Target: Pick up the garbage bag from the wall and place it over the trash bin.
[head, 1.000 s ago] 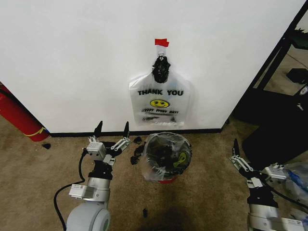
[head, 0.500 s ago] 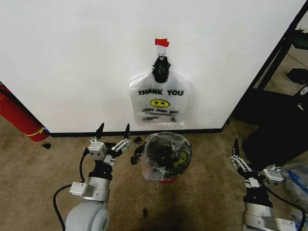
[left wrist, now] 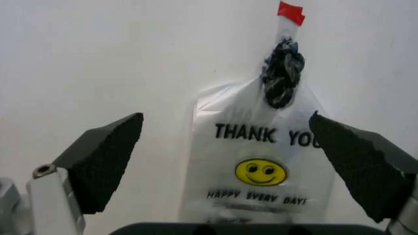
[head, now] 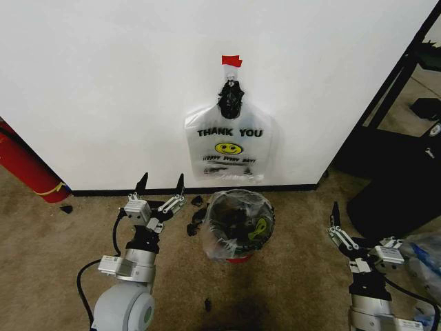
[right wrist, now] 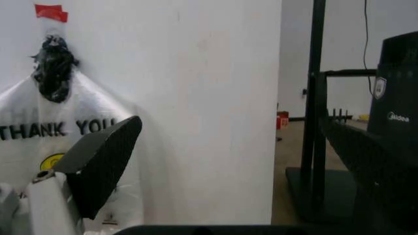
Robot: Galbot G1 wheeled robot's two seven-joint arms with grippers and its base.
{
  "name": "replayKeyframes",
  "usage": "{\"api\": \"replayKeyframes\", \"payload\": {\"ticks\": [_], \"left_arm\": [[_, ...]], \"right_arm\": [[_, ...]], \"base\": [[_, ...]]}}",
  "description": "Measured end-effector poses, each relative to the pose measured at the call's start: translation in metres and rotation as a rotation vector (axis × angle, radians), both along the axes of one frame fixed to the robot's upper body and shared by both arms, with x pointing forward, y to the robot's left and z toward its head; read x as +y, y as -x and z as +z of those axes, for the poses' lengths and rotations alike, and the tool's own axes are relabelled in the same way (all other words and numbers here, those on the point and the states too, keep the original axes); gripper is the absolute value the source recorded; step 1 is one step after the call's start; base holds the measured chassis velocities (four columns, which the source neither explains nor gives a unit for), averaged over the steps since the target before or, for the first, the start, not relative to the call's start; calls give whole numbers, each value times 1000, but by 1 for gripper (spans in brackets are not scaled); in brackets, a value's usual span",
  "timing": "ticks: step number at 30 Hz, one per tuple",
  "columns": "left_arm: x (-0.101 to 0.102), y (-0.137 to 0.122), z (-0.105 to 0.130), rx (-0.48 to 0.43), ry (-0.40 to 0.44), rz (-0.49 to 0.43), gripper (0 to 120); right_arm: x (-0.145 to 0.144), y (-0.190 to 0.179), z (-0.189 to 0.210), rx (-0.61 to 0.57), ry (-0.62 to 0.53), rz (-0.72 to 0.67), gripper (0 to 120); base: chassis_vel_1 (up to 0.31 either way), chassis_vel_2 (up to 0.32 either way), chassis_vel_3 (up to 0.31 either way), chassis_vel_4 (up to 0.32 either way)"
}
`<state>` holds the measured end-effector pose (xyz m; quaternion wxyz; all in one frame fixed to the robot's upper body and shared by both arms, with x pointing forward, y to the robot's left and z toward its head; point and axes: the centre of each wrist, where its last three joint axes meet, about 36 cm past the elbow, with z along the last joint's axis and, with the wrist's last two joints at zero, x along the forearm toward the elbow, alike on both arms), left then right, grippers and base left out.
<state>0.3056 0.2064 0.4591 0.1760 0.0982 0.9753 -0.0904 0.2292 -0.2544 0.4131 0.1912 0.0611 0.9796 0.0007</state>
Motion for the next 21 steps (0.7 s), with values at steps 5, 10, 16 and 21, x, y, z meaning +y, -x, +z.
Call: {"api": "replayKeyframes", "payload": {"ticks": [5,10,16,21], "left_arm": [[1,3,3,-7,11,-15,100],[-1,6,8,-20,20,-25,100],[-4,8,7,-21,23,-29,100],[-4,8,8,-28,25,-23,100]], "right_arm": [[0,1,0,-9,13,5,100],[-1,3,-1,-25,20,3,100],[-2,3,-2,-34,14,3,100],[1,1,-2,-43,7,17,100]], "base": [[0,0,0,0],[0,0,0,0],[0,0,0,0],[0,0,0,0]]}}
